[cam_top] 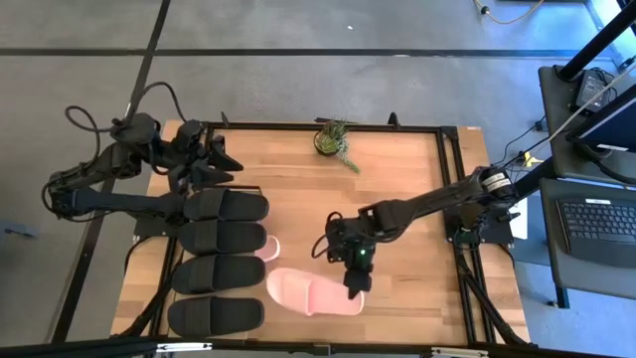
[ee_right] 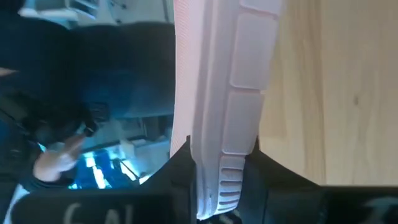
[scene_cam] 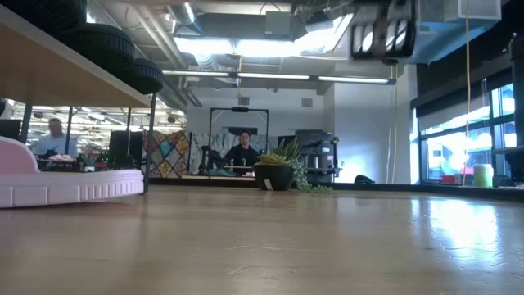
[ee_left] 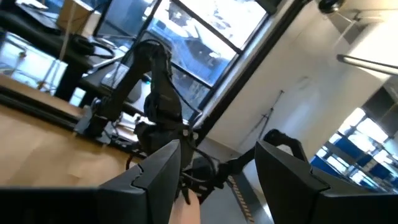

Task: Pick and place slides into the shelf
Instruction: Put the pink slipper under the shelf

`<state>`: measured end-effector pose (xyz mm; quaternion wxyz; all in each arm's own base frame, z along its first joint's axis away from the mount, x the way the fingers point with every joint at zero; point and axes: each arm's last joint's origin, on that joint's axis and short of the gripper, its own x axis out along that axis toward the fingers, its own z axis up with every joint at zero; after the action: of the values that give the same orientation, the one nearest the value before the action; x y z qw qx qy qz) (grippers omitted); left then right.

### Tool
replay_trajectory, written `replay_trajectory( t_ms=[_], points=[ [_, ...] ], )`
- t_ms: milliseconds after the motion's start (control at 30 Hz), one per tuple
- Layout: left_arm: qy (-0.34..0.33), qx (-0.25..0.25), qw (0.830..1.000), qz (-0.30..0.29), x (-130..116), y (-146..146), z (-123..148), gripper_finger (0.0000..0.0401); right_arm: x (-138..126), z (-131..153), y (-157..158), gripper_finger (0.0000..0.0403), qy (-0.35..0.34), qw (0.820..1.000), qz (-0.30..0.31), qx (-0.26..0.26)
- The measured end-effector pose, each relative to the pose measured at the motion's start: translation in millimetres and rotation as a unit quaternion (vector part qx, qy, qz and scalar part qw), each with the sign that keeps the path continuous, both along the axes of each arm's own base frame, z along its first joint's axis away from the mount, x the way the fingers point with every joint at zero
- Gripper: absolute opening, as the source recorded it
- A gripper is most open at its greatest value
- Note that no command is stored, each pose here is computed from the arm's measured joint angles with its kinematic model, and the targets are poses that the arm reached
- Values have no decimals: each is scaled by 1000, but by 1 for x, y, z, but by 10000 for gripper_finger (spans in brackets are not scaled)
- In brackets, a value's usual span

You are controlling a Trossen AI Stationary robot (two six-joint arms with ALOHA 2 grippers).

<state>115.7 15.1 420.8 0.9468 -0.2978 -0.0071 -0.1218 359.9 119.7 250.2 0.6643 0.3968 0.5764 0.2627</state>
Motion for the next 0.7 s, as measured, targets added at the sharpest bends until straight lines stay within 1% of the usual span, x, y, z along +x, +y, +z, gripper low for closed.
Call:
replay_trajectory(
  t_ms=[33, 233, 333, 433, 567, 633, 700],
  points=[
    [1, -1, 1000, 7, 0, 0, 0, 199, 1, -7, -3, 73, -11, 1000, -2, 7],
    [0, -4, 999, 52, 1, 3, 0, 199, -2, -51, -26, 73, -15, 998, -50, 30],
    [0, -6, 998, 69, 1, 4, 0, 199, -5, -67, -35, 73, -22, 996, -74, 43],
    [0, -6, 997, 73, 1, 4, 0, 199, -8, -75, -40, 73, -27, 994, -91, 55],
    [-2, 5, 997, 74, 1, 4, 0, 198, -9, -78, -40, 73, -29, 994, -91, 56],
    [-4, 17, 997, 75, 1, 4, 0, 198, -5, -80, -38, 73, -30, 994, -88, 57],
    [-3, 18, 997, 75, 1, 4, 0, 198, 3, -83, -36, 73, -33, 994, -86, 57]
  ],
)
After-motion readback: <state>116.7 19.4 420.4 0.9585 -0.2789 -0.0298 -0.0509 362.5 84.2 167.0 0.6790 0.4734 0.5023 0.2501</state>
